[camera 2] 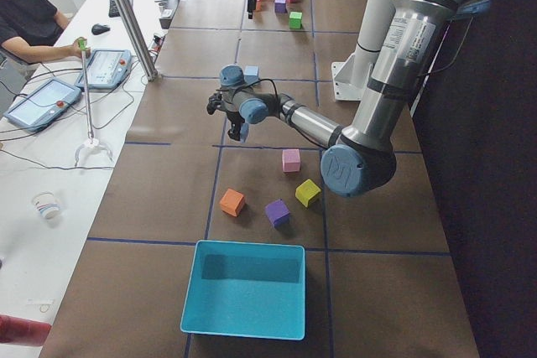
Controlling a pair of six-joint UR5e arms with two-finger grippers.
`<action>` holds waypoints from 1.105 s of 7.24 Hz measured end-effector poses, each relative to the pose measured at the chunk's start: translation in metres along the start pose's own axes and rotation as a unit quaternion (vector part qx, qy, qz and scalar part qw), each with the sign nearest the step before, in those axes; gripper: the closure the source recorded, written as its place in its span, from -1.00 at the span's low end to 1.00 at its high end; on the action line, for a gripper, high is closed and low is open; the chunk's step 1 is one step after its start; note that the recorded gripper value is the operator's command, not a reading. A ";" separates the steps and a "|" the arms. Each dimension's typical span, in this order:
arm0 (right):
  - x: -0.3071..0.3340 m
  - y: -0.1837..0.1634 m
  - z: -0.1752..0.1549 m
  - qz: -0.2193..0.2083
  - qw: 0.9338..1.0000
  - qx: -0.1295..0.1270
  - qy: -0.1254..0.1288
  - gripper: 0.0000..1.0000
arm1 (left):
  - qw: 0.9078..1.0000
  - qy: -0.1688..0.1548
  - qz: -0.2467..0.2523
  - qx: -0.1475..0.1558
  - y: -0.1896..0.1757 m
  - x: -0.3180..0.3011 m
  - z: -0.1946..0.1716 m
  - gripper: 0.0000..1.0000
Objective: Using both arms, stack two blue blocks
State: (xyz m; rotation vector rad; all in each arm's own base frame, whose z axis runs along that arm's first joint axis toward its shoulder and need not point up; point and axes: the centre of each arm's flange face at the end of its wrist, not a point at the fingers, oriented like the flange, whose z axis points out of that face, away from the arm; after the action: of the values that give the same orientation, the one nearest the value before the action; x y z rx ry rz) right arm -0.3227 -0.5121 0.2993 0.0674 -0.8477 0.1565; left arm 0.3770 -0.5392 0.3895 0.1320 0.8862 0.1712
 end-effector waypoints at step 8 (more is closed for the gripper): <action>0.106 -0.027 -0.016 -0.046 0.999 -0.019 0.013 -1.00 | 0.996 -0.063 -0.066 -0.014 -0.048 0.316 -0.006 0.82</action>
State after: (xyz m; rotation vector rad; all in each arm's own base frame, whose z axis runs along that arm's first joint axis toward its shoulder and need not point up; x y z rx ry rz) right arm -0.2374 -0.5247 0.3686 0.0680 -0.8207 0.0550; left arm 0.5730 -0.5219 0.1378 0.0562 0.7627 0.0513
